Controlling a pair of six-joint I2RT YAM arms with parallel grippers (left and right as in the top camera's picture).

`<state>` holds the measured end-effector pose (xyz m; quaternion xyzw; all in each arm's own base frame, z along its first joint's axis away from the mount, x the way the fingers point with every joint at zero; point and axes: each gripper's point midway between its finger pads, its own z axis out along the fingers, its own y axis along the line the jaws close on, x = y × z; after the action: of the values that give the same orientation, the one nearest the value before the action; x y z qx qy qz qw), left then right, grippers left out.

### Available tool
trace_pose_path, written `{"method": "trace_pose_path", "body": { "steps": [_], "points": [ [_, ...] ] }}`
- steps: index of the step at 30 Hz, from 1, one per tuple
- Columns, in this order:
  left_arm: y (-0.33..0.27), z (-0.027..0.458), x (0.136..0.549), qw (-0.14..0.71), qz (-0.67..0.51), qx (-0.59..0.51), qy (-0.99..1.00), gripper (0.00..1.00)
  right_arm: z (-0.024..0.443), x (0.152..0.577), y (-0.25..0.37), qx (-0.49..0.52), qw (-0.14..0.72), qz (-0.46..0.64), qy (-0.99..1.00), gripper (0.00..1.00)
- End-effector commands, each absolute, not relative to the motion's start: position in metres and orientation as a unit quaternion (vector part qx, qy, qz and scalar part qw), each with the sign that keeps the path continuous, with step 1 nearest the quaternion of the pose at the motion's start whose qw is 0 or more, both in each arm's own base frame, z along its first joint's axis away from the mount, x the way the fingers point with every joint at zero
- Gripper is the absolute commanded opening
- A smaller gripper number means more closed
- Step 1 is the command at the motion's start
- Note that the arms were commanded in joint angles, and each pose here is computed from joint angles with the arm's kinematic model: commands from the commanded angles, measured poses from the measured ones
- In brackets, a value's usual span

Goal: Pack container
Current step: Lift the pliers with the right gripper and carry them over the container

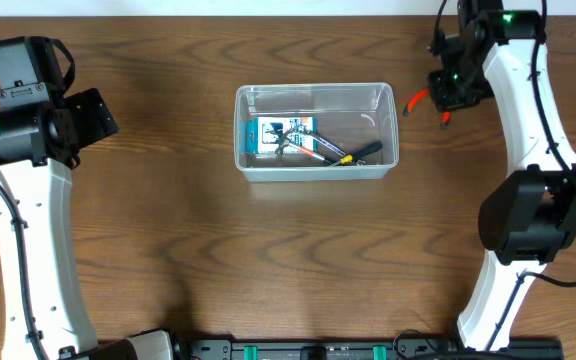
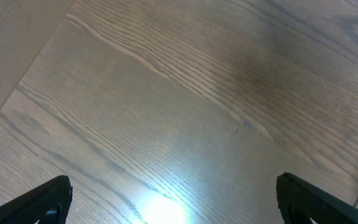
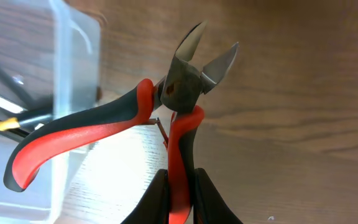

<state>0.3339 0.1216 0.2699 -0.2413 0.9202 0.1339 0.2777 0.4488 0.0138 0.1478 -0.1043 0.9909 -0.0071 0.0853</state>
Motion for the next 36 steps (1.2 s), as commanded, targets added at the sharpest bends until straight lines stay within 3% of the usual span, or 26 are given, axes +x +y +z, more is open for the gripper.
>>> {"method": "trace_pose_path", "body": {
  "steps": [1, 21, 36],
  "points": [
    [0.126, 0.271, 0.333, 0.276, 0.144, -0.238, 0.92, 0.98, 0.167, 0.456, 0.027, -0.129, 0.111, -0.013, 0.985, 0.01],
    [0.126, 0.271, 0.333, 0.276, 0.144, -0.238, 0.92, 0.98, 0.171, 0.429, 0.174, -0.34, 0.125, 0.032, 0.932, 0.03],
    [0.126, 0.271, 0.333, 0.276, 0.144, -0.238, 0.92, 0.98, 0.138, 0.429, 0.183, -0.357, 0.11, 0.041, 0.927, 0.05]
  ]
}}
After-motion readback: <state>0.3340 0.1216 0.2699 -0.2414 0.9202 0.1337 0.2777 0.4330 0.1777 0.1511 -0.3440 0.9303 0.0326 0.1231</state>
